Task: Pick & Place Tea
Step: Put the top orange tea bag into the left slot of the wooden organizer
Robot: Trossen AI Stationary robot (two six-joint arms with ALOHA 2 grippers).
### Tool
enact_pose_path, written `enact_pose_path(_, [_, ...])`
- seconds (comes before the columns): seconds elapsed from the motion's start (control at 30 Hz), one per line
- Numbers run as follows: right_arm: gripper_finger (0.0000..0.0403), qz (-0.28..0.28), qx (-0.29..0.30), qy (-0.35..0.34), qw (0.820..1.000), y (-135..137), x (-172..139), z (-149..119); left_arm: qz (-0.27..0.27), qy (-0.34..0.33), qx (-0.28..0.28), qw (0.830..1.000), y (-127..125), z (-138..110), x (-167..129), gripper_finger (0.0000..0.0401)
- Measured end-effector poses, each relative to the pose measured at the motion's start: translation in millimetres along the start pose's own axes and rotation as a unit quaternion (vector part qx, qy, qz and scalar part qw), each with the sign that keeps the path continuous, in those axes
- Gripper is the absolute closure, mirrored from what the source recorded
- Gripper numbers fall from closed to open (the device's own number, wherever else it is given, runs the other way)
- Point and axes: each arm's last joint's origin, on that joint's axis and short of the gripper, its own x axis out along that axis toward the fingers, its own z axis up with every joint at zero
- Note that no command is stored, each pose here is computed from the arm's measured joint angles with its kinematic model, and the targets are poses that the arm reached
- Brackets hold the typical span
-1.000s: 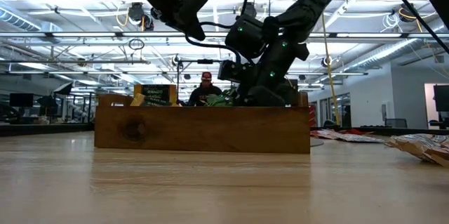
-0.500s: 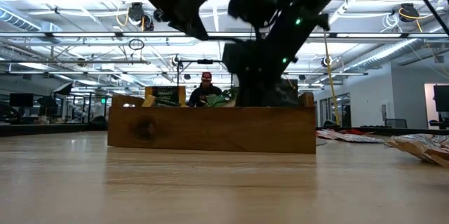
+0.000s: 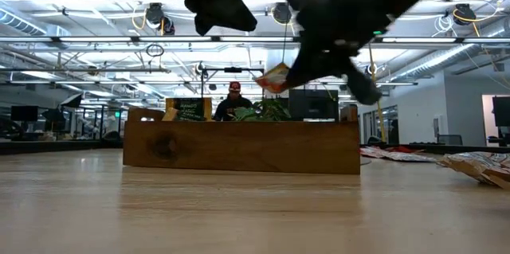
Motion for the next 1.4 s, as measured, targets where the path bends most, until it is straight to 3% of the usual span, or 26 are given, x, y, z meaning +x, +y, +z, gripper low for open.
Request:
enact_pose_path(0.17, [0.0403, -0.030, -0.038, -0.065, 0.997, 26.1, -23.0, -6.8, -0.012, 0.003, -0.042, 0.999, -0.3, -0.2, 0.0, 0.0364])
enact_pose_path(0.3, [0.0403, -0.058, -0.083, -0.098, 0.990, 44.3, -34.1, -8.2, -0.016, -0.007, -0.145, 0.989, 5.3, 2.6, 3.3, 0.0364])
enact_pose_path(0.43, [0.0403, -0.080, -0.093, -0.096, 0.988, 48.0, -41.1, -4.5, -0.077, 0.014, -0.226, 0.971, 13.7, -0.7, 19.5, 0.0356])
enact_pose_path(0.53, [0.0403, -0.080, -0.093, -0.101, 0.987, 49.7, -43.6, -2.7, -0.124, -0.001, -0.260, 0.958, 10.4, 2.6, 31.7, 0.0323])
enact_pose_path(0.67, [0.0403, -0.085, -0.086, -0.107, 0.987, 48.9, -45.1, -1.3, -0.125, 0.000, -0.301, 0.945, 12.2, -2.5, 46.3, 0.0259])
enact_pose_path(0.8, [0.0403, -0.090, -0.077, -0.111, 0.987, 47.3, -45.5, -0.4, -0.117, 0.008, -0.317, 0.941, 14.6, -5.3, 50.9, 0.0210])
enact_pose_path(0.93, [0.0403, -0.095, -0.079, -0.116, 0.986, 46.0, -45.9, 0.5, -0.100, 0.007, -0.326, 0.940, 15.7, -8.2, 54.6, 0.0191])
enact_pose_path(1.4, [0.0403, -0.093, -0.073, -0.121, 0.986, 42.9, -42.2, -0.8, -0.131, 0.002, -0.319, 0.939, 13.7, -6.3, 57.3, 0.0245])
